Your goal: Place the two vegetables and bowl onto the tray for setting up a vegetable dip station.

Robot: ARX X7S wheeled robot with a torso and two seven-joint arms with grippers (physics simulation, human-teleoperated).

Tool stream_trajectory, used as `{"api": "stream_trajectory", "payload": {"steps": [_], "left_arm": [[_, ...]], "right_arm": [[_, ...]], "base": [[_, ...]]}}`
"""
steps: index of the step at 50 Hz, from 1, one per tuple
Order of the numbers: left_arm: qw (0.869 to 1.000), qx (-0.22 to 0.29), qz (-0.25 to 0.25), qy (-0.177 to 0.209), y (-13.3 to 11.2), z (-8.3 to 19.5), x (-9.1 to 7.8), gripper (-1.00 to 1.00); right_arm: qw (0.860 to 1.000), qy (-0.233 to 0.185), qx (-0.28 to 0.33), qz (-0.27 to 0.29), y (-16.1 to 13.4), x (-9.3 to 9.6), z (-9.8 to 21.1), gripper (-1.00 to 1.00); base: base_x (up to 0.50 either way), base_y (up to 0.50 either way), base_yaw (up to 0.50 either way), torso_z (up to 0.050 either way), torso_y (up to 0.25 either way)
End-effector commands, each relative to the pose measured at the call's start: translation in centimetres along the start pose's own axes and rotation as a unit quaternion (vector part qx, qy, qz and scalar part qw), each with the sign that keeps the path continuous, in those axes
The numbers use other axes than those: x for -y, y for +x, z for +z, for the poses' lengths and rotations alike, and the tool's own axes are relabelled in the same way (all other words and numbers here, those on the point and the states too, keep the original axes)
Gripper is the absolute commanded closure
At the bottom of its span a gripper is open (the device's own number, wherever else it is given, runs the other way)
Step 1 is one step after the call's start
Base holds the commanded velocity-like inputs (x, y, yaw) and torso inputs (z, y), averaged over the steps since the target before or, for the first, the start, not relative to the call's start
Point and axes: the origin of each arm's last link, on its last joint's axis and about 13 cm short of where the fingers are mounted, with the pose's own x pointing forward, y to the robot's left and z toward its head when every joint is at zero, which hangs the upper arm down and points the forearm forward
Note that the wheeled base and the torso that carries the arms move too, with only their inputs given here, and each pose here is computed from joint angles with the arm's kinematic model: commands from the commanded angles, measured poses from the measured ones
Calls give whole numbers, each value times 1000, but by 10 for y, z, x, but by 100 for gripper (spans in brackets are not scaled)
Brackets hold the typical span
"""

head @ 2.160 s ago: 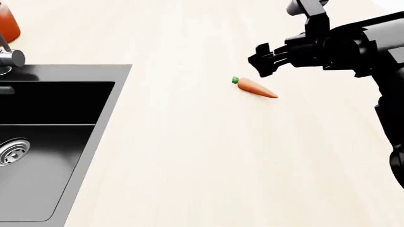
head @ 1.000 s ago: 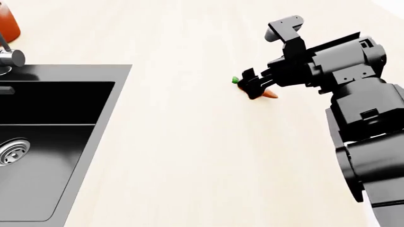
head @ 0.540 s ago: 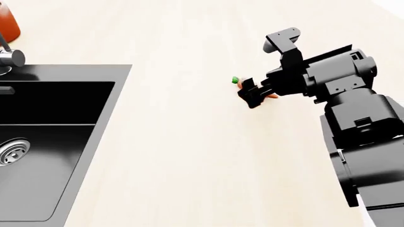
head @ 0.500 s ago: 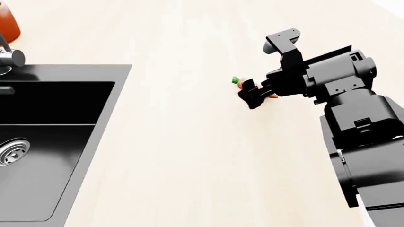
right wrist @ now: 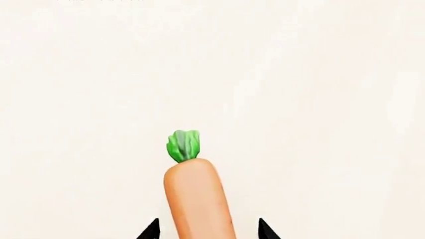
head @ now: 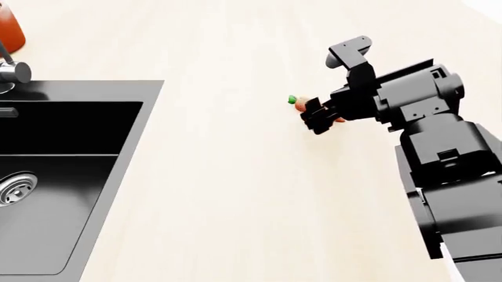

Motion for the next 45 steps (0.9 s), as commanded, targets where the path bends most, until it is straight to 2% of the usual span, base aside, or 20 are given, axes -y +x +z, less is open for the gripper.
{"api": "stream_trajectory", "payload": {"steps": [1,6,8,18,25,26,27,28,29,33,36,38,39,41,42,43,44,45], "left_arm": [[1000,1,1,-1,0,1,0,-100],[1000,1,1,-2,-1,2,0,-100],[1000,0,1,-2,-1,2,0,-100],[1000,-2,0,-4,0,1,0,-100],[1000,-1,6,-4,1,1,-2,-100],[1000,-1,6,-4,0,1,-1,-100],[1000,-2,6,-6,0,2,-1,-100],[1000,-2,6,-5,0,1,-1,-100],[1000,-3,6,-5,1,0,-2,-100],[1000,-3,6,-5,0,1,-1,-100],[1000,-2,6,-4,0,1,-1,-100],[1000,-1,3,-2,-1,2,0,-100],[1000,-2,4,-1,-1,2,0,-100],[1000,-1,5,-1,0,2,0,-100],[1000,-1,6,0,0,3,-1,-100],[1000,-1,6,-1,-1,3,-1,-100],[1000,0,7,-1,0,3,-1,-100],[1000,-1,7,-1,0,2,-1,-100]], "right_arm": [[1000,21,0,19,8,-3,-8,100],[1000,11,-2,14,8,-3,-8,100],[1000,21,9,10,6,-2,-6,100],[999,20,31,7,-1,-2,3,100],[991,19,129,-26,-32,-15,36,100],[983,37,175,-42,-45,-19,45,100],[980,43,187,-57,-50,-21,48,100],[970,56,228,-63,-63,-25,54,100],[962,62,249,-88,-74,-31,56,100],[943,71,304,-119,-106,-55,54,100],[932,50,328,-146,-126,-73,53,100],[923,15,345,-171,-146,-95,53,100],[919,21,355,-168,-148,-97,54,100],[900,13,379,-214,-167,-103,55,100],[895,20,385,-222,-171,-108,55,100],[888,22,400,-224,-177,-117,58,100],[893,9,402,-202,-180,-126,58,100],[891,-10,414,-187,-186,-133,59,100]], "base": [[0,0,0,0,0],[0,0,0,0,0],[0,0,0,0,0],[0,0,0,0,0],[0,0,0,0,0],[0,0,0,0,0],[0,0,0,0,0],[0,0,0,0,0],[0,0,0,0,0],[0,0,0,0,0],[0,0,0,0,0],[0,0,0,0,0],[0,0,0,0,0],[0,0,0,0,0],[0,0,0,0,0],[0,0,0,0,0],[0,0,0,0,0],[0,0,0,0,0]]}}
